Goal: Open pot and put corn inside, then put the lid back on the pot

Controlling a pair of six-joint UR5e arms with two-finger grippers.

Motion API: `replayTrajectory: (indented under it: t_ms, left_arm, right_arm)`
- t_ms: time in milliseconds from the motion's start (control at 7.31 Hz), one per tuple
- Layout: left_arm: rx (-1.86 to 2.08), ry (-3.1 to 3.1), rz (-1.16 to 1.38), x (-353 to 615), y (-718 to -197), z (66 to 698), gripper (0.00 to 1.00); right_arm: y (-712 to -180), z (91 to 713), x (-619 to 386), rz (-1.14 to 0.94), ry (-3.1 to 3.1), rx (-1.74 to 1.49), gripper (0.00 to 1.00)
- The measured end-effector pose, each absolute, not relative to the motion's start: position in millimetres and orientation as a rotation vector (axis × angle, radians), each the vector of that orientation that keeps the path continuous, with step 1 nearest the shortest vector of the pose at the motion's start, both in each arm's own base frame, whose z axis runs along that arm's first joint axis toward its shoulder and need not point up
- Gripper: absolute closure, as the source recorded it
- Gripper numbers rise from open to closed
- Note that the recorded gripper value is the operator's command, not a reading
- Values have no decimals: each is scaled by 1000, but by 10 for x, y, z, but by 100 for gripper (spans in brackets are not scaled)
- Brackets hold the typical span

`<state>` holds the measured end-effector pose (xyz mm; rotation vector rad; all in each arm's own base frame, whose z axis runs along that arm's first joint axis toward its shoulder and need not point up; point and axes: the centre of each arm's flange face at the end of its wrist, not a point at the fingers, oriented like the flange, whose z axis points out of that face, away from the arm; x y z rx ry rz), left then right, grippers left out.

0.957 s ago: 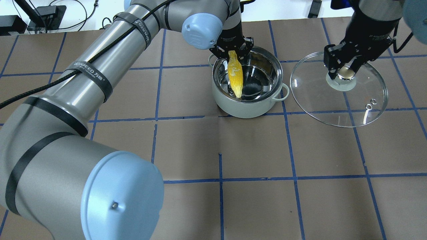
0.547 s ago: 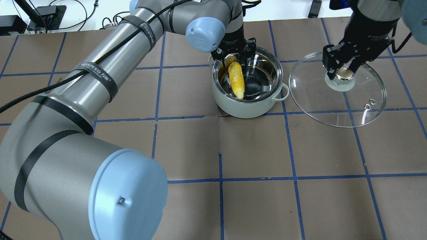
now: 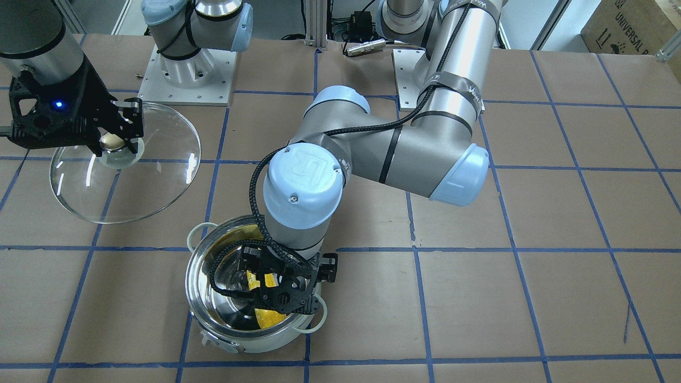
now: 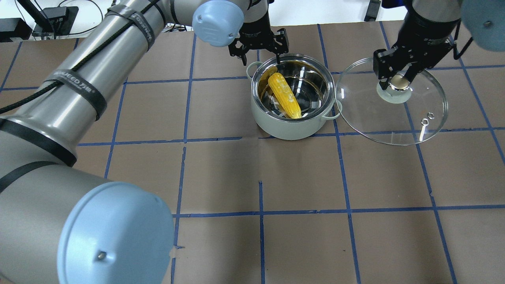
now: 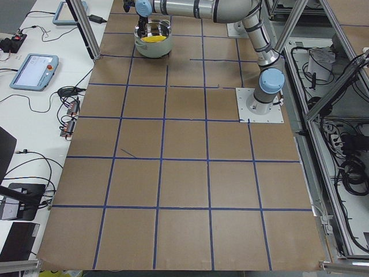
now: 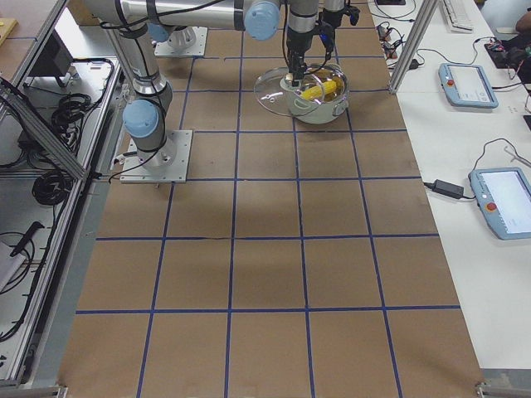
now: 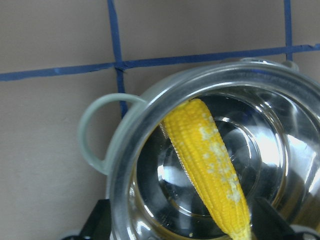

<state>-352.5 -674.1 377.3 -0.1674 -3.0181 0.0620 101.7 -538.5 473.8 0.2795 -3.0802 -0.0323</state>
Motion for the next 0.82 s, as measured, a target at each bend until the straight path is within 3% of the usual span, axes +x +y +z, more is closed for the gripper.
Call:
replayTrajectory:
  t_ms: [274,821]
  left_arm:
    - [-216,-3063,63,-2768,-6551,4176,0]
    - [-170,-3115,56,-1481,-5611,4709,0]
  right_arm:
    - [-5821,4553,1759,-6,-3058,377,57]
    - [-6465,3935,2715,-65,-3039,544,57]
